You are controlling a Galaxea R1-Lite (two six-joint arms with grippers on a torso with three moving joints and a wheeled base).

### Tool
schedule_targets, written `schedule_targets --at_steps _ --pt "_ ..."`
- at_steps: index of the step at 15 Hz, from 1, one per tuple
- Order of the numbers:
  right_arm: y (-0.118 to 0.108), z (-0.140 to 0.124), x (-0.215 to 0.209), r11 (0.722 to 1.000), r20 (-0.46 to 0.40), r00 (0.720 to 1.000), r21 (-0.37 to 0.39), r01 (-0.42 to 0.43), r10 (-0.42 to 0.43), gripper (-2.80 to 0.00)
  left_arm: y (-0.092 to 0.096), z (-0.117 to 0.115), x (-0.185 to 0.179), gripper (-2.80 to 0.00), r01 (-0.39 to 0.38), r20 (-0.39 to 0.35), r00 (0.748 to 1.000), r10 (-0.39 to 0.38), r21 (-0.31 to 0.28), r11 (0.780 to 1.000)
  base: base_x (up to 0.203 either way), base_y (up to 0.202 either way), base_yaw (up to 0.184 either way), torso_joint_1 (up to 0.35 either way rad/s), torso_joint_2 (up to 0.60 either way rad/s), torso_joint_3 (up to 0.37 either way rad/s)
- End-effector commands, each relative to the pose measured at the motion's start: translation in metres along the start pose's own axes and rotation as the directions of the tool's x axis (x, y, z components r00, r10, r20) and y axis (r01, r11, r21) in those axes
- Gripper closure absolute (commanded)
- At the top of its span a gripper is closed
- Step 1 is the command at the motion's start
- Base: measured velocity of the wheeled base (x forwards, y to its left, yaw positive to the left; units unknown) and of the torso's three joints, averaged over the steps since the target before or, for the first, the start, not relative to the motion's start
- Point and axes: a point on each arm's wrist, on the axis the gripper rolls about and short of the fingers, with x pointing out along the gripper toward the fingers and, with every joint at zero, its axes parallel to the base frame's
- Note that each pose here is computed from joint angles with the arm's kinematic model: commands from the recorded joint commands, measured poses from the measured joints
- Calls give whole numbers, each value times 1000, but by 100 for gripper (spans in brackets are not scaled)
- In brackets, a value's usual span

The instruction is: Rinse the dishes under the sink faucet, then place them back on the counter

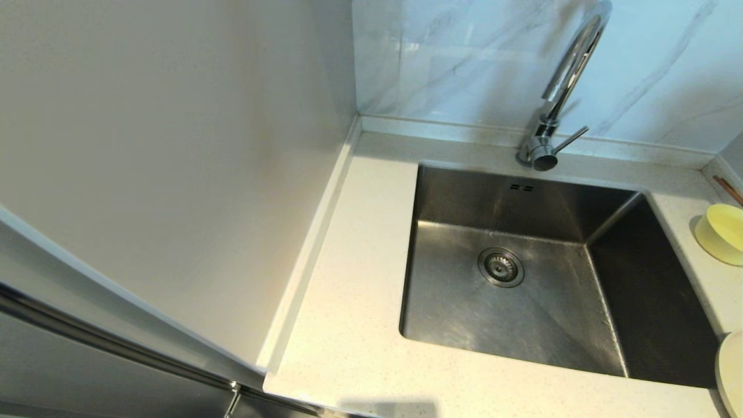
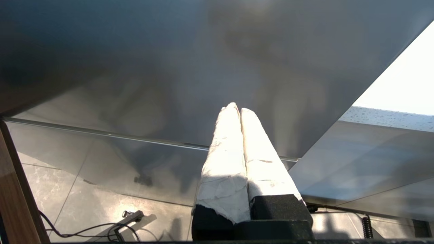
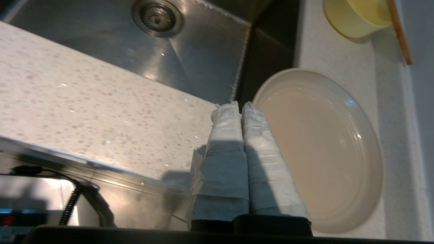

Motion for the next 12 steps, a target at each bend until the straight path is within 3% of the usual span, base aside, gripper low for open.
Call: schedule_targets --at_steps 1,5,7,12 --pt "1 -3 0 1000 13 1000 6 -12 12 0 0 0 0 0 -1 0 1000 1 0 1000 0 0 0 0 0 0" --pt "3 0 2 998 16 999 54 -35 34 0 0 0 0 0 -1 0 1000 1 0 1000 0 0 0 0 0 0" --pt "5 -2 3 993 3 997 89 -83 83 0 0 0 0 0 1 0 1000 -1 0 1000 0 0 0 0 0 0" --pt "7 -7 2 984 -29 989 113 -141 145 0 0 0 0 0 1 0 1000 -1 0 1000 0 0 0 0 0 0"
